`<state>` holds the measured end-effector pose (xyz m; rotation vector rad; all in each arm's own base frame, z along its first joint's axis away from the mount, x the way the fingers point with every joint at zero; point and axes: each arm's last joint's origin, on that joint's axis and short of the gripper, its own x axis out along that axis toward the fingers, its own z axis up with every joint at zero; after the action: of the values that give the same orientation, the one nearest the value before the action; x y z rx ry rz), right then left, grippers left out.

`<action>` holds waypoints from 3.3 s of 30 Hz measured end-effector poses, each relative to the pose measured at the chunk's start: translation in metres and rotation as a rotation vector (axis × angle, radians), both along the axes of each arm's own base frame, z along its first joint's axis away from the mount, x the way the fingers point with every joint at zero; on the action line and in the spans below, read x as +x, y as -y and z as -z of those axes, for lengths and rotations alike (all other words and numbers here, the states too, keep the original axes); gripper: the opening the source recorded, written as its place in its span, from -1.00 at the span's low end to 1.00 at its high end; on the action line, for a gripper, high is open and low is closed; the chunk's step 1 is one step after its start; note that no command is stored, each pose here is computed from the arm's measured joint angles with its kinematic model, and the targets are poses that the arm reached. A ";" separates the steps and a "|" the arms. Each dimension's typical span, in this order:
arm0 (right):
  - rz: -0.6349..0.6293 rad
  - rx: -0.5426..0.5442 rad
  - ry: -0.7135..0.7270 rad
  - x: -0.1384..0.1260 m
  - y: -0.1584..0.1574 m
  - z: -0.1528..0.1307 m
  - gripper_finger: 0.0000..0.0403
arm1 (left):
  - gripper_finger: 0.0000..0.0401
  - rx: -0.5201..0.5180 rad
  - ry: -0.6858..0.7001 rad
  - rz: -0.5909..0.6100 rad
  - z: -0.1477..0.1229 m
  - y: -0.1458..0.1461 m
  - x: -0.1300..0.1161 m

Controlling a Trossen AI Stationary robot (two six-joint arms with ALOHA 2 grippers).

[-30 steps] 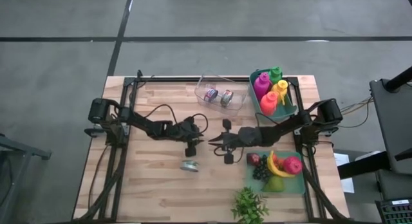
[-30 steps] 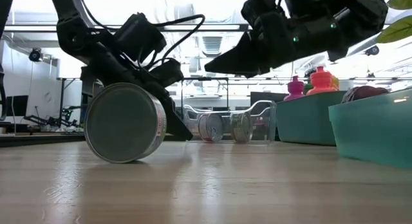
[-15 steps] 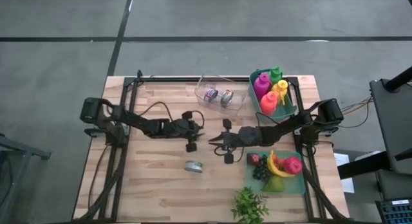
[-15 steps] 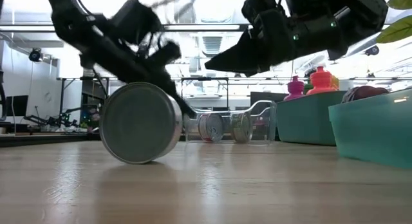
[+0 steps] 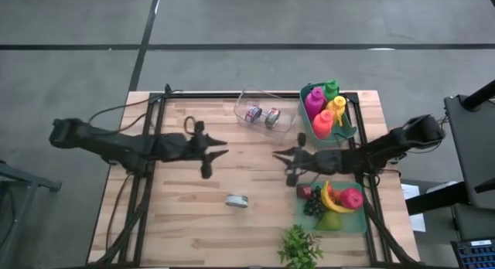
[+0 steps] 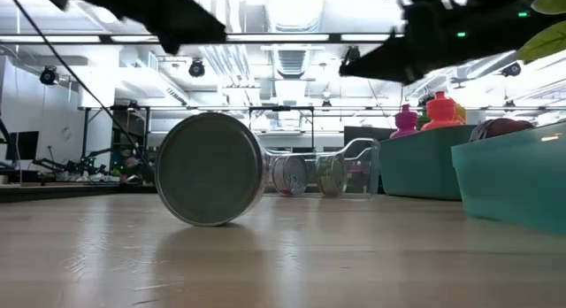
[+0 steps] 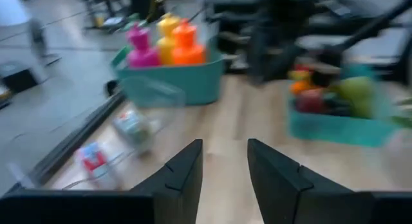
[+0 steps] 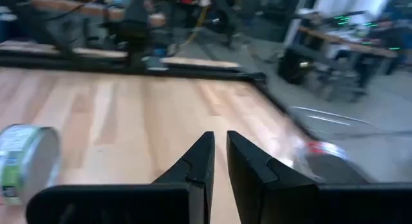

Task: Pick & Place Food Item
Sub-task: Put the green tuna can into the transparent bin

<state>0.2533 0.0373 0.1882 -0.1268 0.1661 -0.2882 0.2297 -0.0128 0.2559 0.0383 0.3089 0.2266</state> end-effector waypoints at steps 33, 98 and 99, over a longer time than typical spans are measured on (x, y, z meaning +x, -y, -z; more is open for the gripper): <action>0.106 0.176 0.226 -0.108 0.022 0.020 -0.81 | -0.36 0.186 -0.125 0.256 0.036 0.115 -0.015; 0.104 0.175 0.221 -0.108 0.022 0.021 -0.81 | 0.52 -0.056 -0.067 -0.015 0.067 0.110 0.015; 0.104 0.175 0.221 -0.108 0.022 0.021 -0.81 | 0.57 -0.061 -0.072 -0.003 0.067 0.111 0.015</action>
<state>0.1452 0.0150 0.1673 0.0878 -0.0224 -0.3871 0.2451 -0.1234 0.1888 -0.0148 0.3875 0.2192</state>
